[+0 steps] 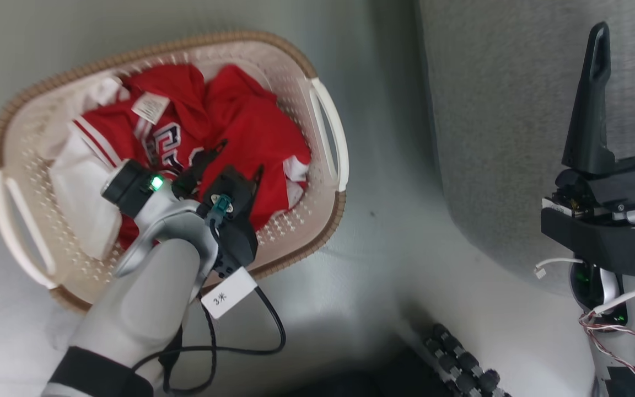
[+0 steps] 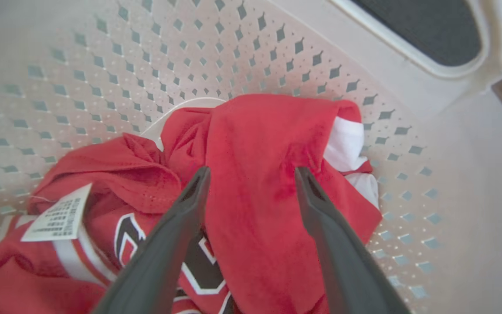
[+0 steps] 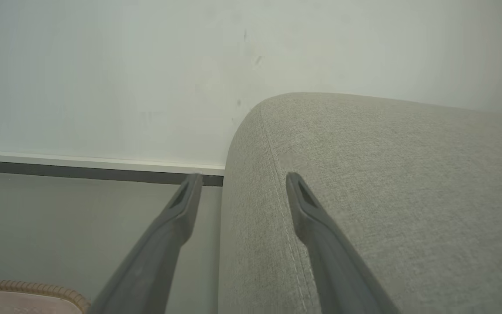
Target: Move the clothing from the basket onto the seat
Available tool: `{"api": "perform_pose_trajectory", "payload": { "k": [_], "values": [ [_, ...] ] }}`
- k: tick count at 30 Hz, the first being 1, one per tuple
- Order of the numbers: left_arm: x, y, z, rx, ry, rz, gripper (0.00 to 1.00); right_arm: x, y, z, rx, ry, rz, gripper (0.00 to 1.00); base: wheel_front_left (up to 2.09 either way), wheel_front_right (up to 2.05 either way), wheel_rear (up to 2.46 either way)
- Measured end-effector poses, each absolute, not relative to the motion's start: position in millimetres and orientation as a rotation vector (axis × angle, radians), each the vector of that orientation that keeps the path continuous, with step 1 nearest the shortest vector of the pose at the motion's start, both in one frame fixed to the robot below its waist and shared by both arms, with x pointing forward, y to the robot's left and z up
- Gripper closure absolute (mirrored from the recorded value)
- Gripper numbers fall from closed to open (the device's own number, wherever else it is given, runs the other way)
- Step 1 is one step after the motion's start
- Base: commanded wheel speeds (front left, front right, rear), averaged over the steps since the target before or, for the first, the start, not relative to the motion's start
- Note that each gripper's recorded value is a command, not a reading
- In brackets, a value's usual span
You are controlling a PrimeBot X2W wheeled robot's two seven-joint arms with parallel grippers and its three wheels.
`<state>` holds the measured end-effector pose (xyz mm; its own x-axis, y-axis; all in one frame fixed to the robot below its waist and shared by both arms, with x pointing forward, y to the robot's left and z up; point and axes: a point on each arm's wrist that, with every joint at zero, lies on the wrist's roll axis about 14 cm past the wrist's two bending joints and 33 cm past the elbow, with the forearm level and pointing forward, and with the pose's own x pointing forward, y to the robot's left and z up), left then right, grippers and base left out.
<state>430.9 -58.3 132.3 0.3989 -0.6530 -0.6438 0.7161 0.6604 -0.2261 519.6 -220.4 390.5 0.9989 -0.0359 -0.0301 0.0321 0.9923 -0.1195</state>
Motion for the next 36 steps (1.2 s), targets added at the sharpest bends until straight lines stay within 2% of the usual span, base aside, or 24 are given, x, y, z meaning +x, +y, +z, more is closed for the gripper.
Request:
{"api": "perform_pose_trajectory", "payload": {
  "k": [6, 12, 13, 14, 15, 16, 17, 36],
  "values": [
    [415.8, -58.6, 99.2, 0.088, 0.845, -0.885, 0.0, 521.8, -220.2, 362.0, -0.117, 0.084, -0.038, 0.0, 0.0, 0.0, 0.0],
    [422.3, -57.9, 81.5, 0.097, 0.872, -0.847, 0.0, 522.3, -223.0, 350.6, -0.132, 0.105, -0.043, 0.0, 0.0, 0.0, 0.0],
    [423.9, -57.3, 80.1, 0.101, 0.872, -0.838, 0.14, 522.1, -223.2, 350.1, -0.134, 0.106, -0.043, 0.0, 0.0, 0.0, 0.0],
    [425.0, -56.4, 79.0, 0.106, 0.874, -0.832, 0.51, 522.0, -223.3, 349.9, -0.136, 0.107, -0.044, 0.0, 0.0, 0.0, 0.0],
    [425.2, -56.1, 78.1, 0.107, 0.876, -0.83, 0.64, 522.0, -223.3, 349.6, -0.137, 0.107, -0.044, 0.0, 0.0, 0.0, 0.0],
    [425.2, -55.8, 77.2, 0.11, 0.88, -0.83, 0.89, 522.0, -223.3, 349.3, -0.141, 0.109, -0.044, 0.0, 0.0, 0.0, 0.0],
    [426.0, -55.1, 76.3, 0.115, 0.881, -0.825, 1.0, 522.0, -223.3, 349.2, -0.142, 0.109, -0.044, 0.0, 0.0, 0.0, 0.0],
    [461.7, -49.1, 134.4, 0.048, 0.735, -0.744, 1.0, 527.0, -227.5, 368.6, -0.131, 0.09, -0.059, 0.0, 0.0, 0.0, 0.0]
  ]
}}
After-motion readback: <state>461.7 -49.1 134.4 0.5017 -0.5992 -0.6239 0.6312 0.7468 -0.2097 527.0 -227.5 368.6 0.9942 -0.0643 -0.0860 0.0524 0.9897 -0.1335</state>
